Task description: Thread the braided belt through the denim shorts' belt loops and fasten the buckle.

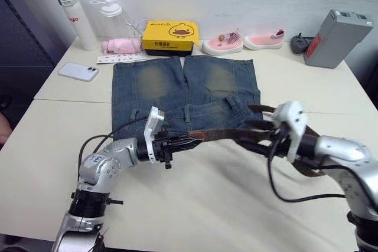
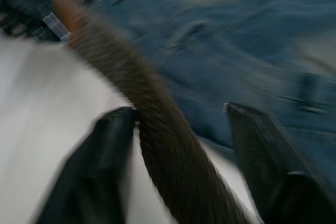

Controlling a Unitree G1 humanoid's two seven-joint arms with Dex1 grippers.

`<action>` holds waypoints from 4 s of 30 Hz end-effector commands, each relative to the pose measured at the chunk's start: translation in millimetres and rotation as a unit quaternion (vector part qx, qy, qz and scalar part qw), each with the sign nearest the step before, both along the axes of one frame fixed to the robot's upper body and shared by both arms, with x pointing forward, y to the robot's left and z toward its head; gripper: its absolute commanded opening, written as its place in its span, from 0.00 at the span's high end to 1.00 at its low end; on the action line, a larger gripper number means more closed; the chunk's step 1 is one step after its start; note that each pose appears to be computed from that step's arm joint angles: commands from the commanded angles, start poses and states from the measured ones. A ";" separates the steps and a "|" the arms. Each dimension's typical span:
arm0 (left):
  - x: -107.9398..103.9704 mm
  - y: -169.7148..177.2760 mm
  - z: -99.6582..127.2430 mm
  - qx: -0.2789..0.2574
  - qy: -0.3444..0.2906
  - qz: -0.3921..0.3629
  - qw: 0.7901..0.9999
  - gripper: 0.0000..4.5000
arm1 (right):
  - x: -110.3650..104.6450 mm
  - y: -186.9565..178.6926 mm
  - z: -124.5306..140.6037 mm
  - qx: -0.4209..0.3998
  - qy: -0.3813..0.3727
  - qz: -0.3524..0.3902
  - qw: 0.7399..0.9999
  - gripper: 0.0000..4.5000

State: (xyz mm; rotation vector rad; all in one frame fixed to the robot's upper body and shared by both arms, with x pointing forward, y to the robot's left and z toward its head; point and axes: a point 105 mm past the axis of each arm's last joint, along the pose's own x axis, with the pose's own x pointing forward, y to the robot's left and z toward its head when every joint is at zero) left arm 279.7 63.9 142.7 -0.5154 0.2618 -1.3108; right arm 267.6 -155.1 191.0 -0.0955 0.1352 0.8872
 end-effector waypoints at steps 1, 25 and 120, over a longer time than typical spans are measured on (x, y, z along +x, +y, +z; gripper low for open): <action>-6.7 -8.6 15.5 -0.058 0.065 0.006 0.996 1.00 | -45.6 17.6 32.2 0.116 0.017 0.103 0.988 0.23; -12.4 -7.9 49.3 -0.134 0.140 0.003 0.981 1.00 | 1.3 53.7 18.6 0.510 0.234 -0.035 0.827 0.23; -20.8 78.7 27.8 0.188 -0.236 0.078 0.950 0.35 | 0.9 -3.7 -41.6 0.367 0.213 -0.273 0.863 1.00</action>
